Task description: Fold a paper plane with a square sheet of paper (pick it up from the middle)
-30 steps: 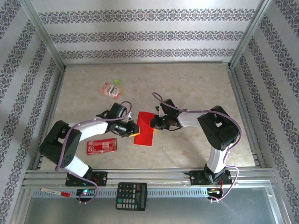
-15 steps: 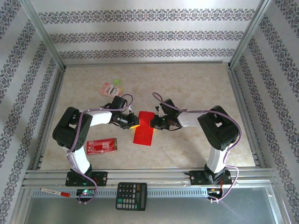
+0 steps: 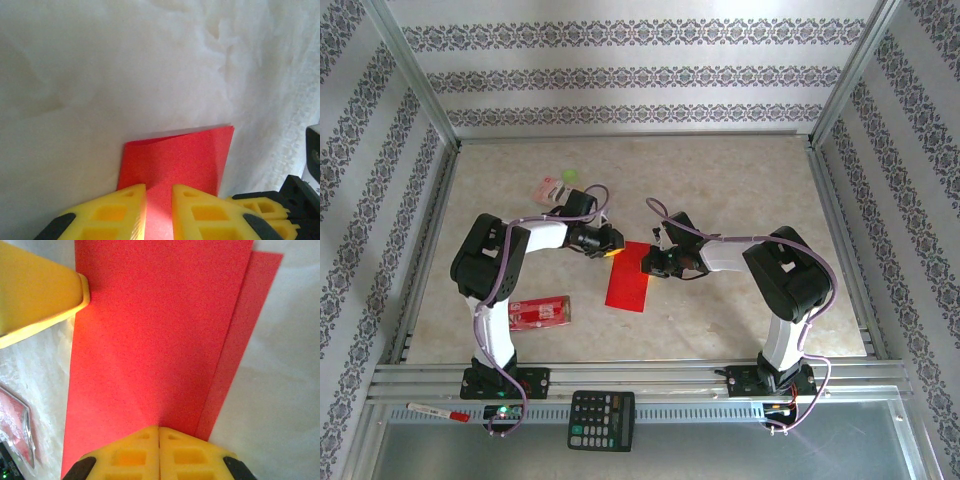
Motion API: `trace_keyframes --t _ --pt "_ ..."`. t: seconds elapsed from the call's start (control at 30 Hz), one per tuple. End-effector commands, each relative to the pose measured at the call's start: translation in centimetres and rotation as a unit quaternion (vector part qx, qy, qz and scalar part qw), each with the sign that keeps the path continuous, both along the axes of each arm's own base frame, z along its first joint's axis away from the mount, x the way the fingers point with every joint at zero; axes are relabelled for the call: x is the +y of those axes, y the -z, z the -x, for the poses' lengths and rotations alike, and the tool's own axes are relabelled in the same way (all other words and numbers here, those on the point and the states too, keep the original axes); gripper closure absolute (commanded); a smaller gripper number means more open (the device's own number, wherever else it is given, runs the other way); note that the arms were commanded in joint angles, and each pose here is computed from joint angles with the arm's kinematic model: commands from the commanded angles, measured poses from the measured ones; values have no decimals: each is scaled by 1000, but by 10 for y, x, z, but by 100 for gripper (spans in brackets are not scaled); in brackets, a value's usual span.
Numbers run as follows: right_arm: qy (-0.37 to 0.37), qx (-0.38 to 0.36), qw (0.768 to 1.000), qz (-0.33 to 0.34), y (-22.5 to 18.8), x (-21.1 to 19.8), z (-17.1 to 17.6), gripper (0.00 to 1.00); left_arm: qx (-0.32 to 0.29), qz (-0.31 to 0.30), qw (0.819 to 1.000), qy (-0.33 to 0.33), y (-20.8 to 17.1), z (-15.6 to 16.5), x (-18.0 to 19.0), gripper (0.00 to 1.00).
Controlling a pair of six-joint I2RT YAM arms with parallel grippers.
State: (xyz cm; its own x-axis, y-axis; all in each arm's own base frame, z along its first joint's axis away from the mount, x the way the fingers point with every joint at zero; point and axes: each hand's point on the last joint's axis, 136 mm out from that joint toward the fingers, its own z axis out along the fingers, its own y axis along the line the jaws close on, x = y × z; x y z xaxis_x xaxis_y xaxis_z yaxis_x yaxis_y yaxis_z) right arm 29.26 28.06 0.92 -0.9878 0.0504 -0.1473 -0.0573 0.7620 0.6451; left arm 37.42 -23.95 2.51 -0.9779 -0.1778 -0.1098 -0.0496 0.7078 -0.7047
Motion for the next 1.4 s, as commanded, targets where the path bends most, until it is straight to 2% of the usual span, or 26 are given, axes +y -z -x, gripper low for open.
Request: trace_keyframes --t 0.0,0.13,0.53,0.63,0.73,0.87,0.97,1.07,1.2,1.37 --pt "25 86 984 151 72 -62 41 94 -19 -16 1000 -3 -5 -10 6 79" --pt "26 84 985 150 71 -62 39 94 -40 9 999 -5 -23 -20 -1 77" --pt "27 83 985 151 68 -65 38 94 -7 -23 1000 -18 19 -23 15 76" --pt "28 80 985 150 65 -65 37 94 -19 -23 999 -31 6 -27 25 74" --pt "28 79 985 151 65 -66 36 94 -48 -9 998 -41 -28 -28 28 68" --pt "30 80 985 151 65 -66 36 94 -59 40 997 -28 -63 6 11 64" --pt "31 80 985 151 66 -66 35 94 -18 44 999 -8 -51 46 4 72" --pt "29 81 985 151 67 -65 35 94 10 45 999 7 -39 71 2 80" --pt "27 80 985 150 67 -64 34 94 30 38 999 22 -25 84 4 84" --pt "28 79 985 150 66 -64 34 94 36 32 998 29 -16 83 3 88"
